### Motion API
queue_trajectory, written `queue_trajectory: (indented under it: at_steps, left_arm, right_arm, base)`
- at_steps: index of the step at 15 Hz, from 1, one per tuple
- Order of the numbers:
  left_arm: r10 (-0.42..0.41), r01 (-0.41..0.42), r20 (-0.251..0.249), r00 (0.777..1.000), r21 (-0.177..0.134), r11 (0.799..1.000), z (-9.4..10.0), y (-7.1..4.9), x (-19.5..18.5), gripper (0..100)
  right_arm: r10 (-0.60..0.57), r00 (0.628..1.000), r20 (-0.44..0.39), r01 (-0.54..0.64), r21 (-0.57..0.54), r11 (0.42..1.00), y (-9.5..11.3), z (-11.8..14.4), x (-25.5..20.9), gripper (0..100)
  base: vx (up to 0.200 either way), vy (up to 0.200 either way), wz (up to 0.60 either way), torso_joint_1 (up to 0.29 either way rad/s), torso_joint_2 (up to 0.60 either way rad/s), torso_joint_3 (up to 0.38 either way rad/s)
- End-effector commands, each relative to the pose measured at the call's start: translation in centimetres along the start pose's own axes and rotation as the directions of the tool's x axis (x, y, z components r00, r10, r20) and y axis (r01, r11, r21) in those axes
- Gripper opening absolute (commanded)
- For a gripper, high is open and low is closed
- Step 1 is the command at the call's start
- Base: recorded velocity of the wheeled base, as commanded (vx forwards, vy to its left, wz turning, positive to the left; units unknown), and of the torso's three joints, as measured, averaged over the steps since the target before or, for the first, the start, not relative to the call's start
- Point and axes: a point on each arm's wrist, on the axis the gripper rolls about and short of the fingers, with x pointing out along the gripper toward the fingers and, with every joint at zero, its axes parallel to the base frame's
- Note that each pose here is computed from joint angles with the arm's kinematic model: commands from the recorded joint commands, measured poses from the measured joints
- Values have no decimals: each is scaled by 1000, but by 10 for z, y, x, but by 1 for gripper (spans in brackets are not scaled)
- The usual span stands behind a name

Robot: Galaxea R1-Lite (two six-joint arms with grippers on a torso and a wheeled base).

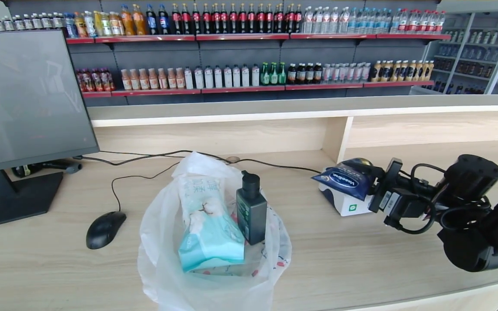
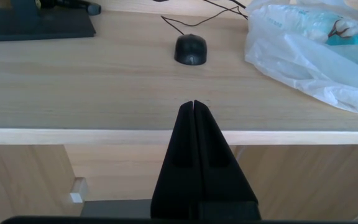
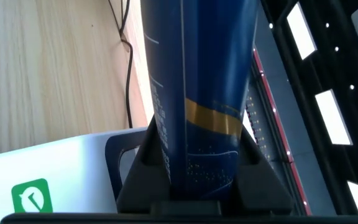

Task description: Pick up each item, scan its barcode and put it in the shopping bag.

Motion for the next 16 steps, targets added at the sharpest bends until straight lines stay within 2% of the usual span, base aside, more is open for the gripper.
queue_trajectory:
  at_steps: [1, 16]
  left_arm:
    - [0, 0, 1, 1000, 0, 1000, 0, 0, 0, 0]
    - [0, 0, 1, 1000, 0, 1000, 0, 0, 0, 0]
  right_arm:
    - [3, 1000, -9, -3, 5, 1000, 2, -3, -2, 0]
    - [-4, 1000, -4, 4, -4, 1000, -1, -3, -1, 0]
  base:
    - [0, 0, 0, 0, 0, 0]
    - [0, 0, 0, 0, 0, 0]
